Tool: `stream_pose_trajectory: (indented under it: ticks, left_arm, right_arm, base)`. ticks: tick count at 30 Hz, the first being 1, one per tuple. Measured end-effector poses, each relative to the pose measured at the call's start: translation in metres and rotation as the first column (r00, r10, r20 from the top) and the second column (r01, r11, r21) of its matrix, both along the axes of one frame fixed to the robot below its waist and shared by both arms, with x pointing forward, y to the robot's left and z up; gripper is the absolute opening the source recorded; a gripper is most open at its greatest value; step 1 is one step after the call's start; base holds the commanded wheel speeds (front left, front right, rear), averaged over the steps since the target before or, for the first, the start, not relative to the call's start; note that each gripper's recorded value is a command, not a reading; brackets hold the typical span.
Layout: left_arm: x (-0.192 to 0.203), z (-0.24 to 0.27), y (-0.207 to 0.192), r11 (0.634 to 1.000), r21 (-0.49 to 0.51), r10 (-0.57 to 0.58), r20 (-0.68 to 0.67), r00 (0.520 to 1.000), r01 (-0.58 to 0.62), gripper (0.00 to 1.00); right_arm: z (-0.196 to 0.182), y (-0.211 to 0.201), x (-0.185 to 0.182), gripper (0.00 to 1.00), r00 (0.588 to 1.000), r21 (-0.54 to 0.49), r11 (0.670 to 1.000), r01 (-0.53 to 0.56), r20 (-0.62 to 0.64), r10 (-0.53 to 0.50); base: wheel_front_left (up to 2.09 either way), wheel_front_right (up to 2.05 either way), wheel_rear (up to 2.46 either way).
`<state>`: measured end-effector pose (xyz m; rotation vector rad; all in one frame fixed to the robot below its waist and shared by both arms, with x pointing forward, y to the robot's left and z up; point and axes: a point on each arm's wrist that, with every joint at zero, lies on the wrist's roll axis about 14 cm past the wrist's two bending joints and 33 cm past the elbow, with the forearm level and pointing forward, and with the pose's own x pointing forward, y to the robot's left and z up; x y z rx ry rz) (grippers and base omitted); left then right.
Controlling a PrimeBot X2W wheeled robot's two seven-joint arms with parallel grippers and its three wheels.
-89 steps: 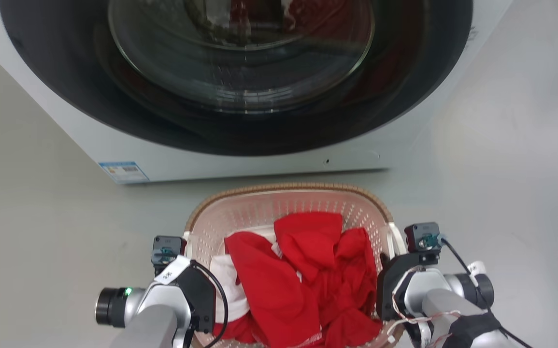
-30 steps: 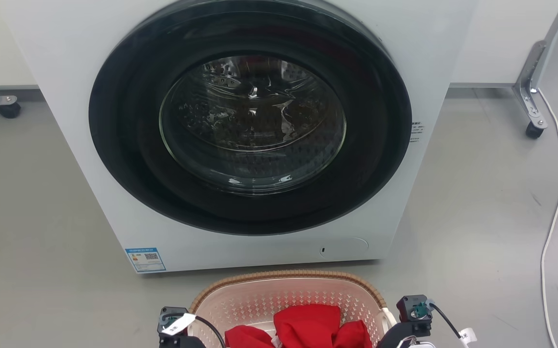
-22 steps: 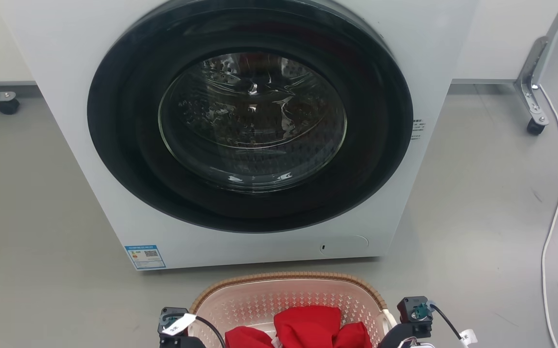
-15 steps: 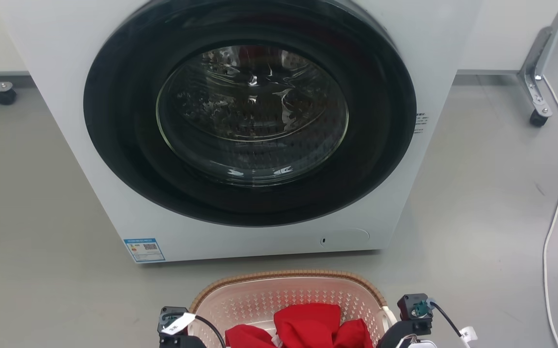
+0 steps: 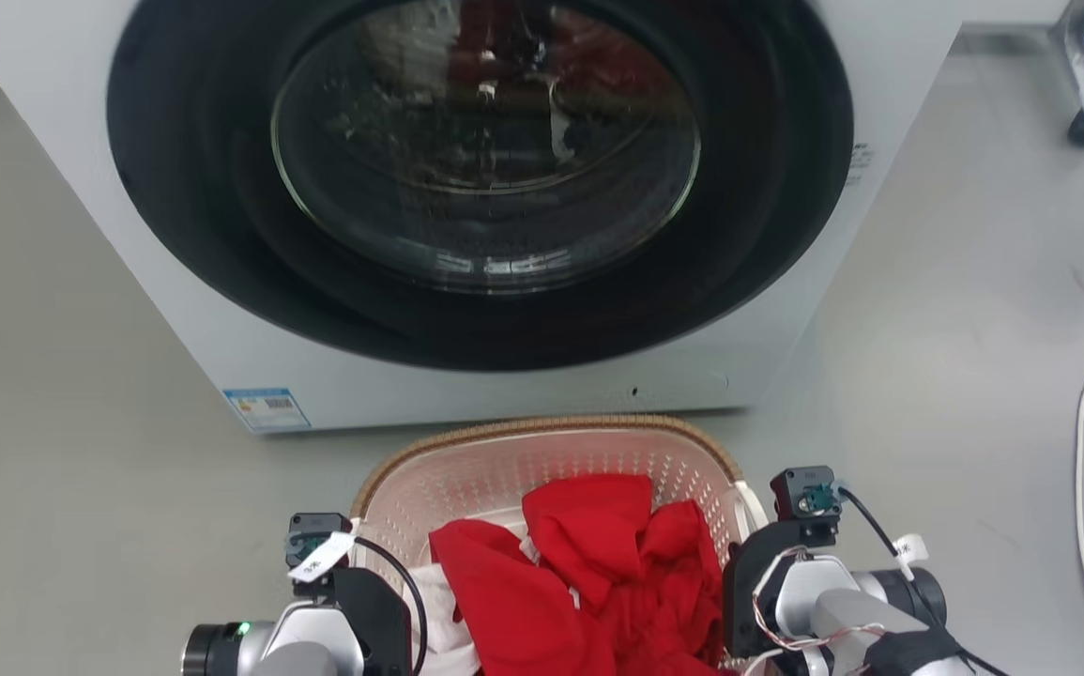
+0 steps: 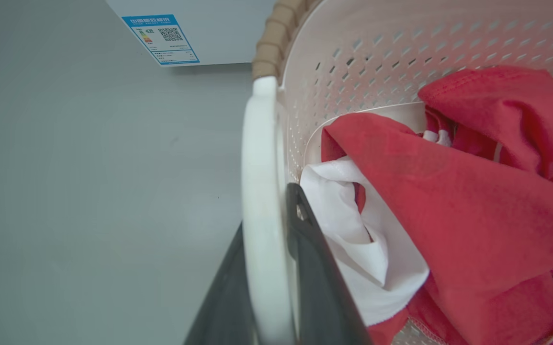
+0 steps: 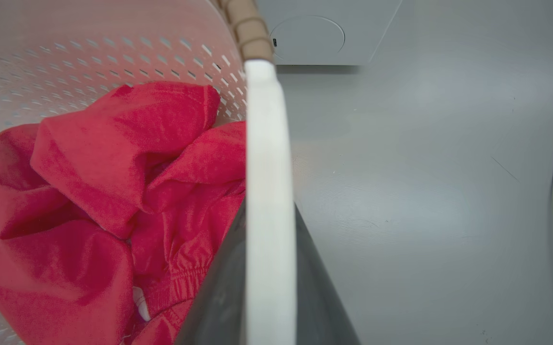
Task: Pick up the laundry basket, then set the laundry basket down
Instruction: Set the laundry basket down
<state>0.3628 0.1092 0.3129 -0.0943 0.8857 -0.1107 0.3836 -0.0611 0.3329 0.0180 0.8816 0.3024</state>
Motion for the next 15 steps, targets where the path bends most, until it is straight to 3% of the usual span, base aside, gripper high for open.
stream_pose_trajectory:
  ticks: [15]
  left_arm:
    - [0.032,-0.039,0.004,0.999,-0.002,0.036,-0.043,0.998,-0.036,0.00]
  right_arm:
    - [-0.041,0.000,0.039,0.00,0.999,-0.021,1.000,-0.018,-0.036,0.018]
  base:
    - [0.00,0.00,0.00]
